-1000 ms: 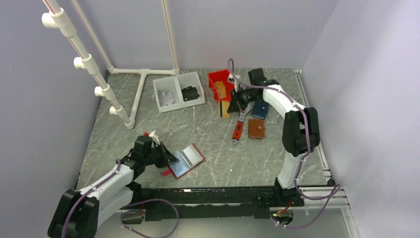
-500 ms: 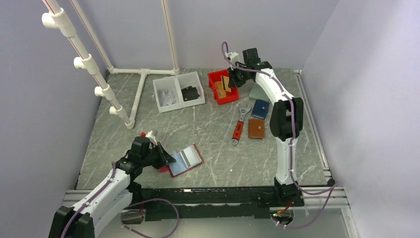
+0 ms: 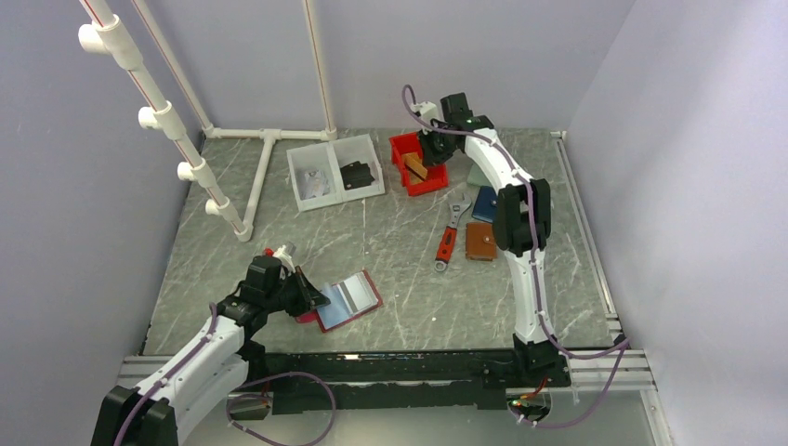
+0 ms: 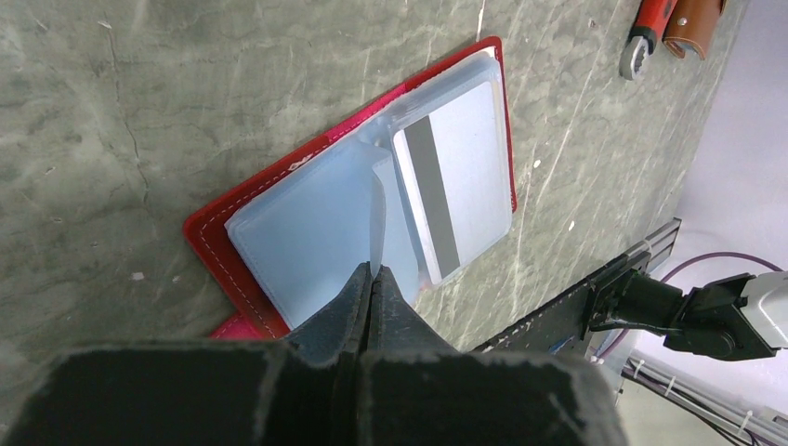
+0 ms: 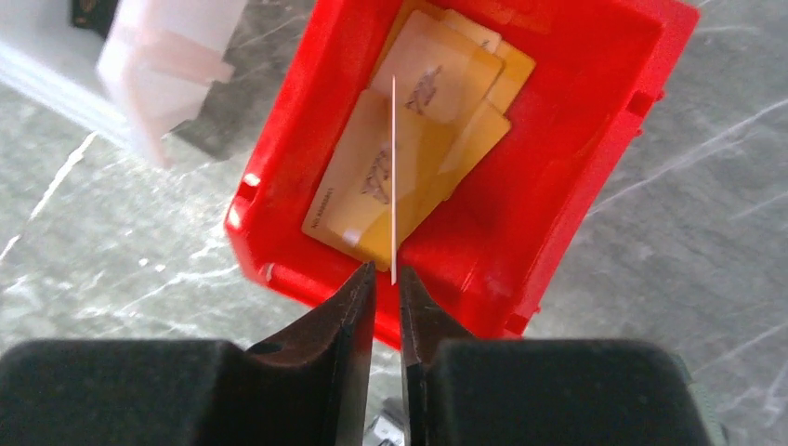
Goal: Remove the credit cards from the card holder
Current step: Place the credit card in the storage box, then reset both arms
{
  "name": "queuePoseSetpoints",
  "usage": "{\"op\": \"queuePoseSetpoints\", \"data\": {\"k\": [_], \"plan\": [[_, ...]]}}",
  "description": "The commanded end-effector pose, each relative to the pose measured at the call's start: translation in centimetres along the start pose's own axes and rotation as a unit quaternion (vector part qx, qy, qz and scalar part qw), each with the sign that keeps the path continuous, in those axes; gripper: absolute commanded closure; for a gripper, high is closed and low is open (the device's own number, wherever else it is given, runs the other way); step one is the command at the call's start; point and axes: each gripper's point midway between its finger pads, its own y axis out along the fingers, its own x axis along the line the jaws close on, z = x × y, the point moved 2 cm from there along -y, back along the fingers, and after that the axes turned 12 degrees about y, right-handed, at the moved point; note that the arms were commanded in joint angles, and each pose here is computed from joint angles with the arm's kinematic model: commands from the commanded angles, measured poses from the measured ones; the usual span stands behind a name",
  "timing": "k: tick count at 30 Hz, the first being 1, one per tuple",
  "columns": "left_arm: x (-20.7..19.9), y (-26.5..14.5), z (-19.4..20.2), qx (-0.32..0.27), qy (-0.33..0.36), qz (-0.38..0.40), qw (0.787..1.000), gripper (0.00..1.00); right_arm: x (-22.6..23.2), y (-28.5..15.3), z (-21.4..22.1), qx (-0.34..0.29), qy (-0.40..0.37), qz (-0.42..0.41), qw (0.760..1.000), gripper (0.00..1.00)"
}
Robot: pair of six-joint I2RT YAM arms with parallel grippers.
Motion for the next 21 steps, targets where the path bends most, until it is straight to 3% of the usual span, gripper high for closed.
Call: {"op": "queuePoseSetpoints", "data": {"k": [1, 5, 9, 15, 21], "plan": [[-1.3, -0.4, -1.4, -0.014, 0.009, 0.016, 1.000, 1.00, -2.9, -0.4, -3.2, -0.045, -0.015, 0.108, 0.993, 0.81], [-1.4, -0.5, -1.6, -0.017, 0.008, 0.017, 1.000, 1.00, -4.6, -2.3, -4.9, -0.072, -0.026, 0.180, 0.981, 0.79], [-1.5, -0.6, -1.8, -0.020, 0.006, 0.018, 1.000, 1.00, -3.9, -4.6, -6.1, -0.092, -0.035, 0.184, 0.978, 0.79], [-2.1, -0.8, -2.3, -0.031, 0.003, 0.029, 0.999, 0.92, 1.8, -9.1, -6.3, -0.109, -0.049, 0.076, 0.990, 0.71], [-1.6, -1.6, -2.5, -0.033, -0.002, -0.005, 0.999, 0.70, 8.1, -14.3, -2.8, -0.123, -0.065, -0.043, 0.989, 0.58]]}}
